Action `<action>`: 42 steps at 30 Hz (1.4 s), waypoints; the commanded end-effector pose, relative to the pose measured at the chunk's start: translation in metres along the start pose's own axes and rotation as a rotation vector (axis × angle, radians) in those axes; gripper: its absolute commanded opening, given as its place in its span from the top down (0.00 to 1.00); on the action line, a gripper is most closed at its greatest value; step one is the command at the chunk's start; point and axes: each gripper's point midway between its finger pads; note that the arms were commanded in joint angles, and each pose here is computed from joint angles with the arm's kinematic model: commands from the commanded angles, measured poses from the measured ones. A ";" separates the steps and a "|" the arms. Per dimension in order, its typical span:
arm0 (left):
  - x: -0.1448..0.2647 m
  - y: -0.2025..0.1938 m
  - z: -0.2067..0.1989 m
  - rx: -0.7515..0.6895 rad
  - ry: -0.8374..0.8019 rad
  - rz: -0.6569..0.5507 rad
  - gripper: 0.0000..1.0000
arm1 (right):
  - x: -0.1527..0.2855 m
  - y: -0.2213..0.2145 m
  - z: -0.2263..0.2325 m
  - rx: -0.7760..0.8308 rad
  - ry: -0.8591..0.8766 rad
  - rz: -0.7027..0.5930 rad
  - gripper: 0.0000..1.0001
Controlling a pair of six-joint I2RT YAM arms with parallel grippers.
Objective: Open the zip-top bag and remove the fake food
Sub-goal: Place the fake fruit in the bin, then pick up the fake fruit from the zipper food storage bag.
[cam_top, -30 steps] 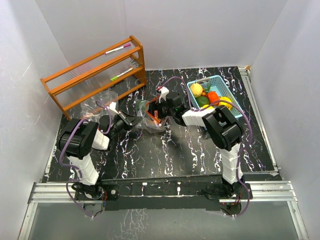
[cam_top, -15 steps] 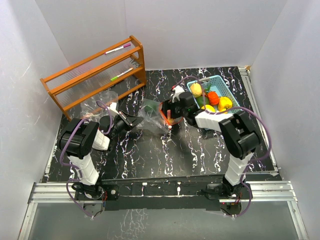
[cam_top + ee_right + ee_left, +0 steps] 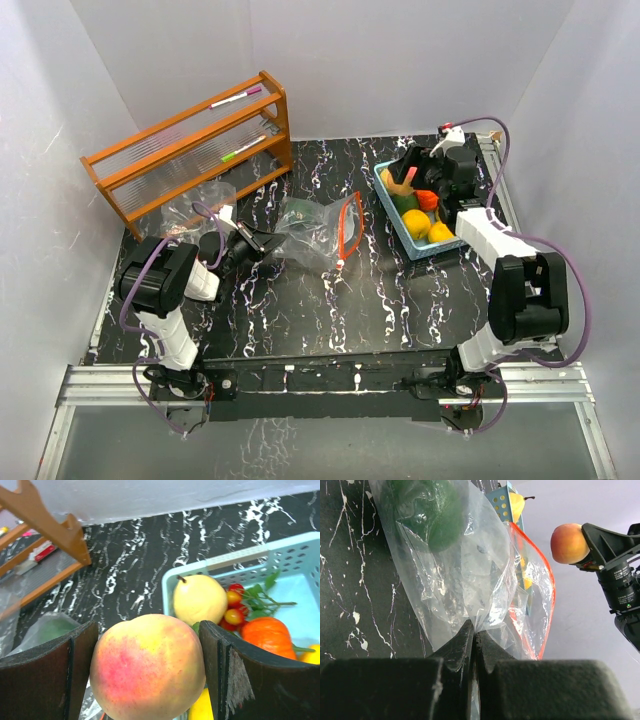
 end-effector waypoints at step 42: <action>-0.008 -0.058 -0.027 -0.099 -0.177 0.076 1.00 | 0.010 -0.104 0.146 -0.156 0.488 0.226 0.89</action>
Point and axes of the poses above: each gripper's point midway between its finger pads, its own x axis back along the fingers, its own z axis along the line the jaws close on, y = z × x, and after that the axes turned 13 degrees about x, right-handed
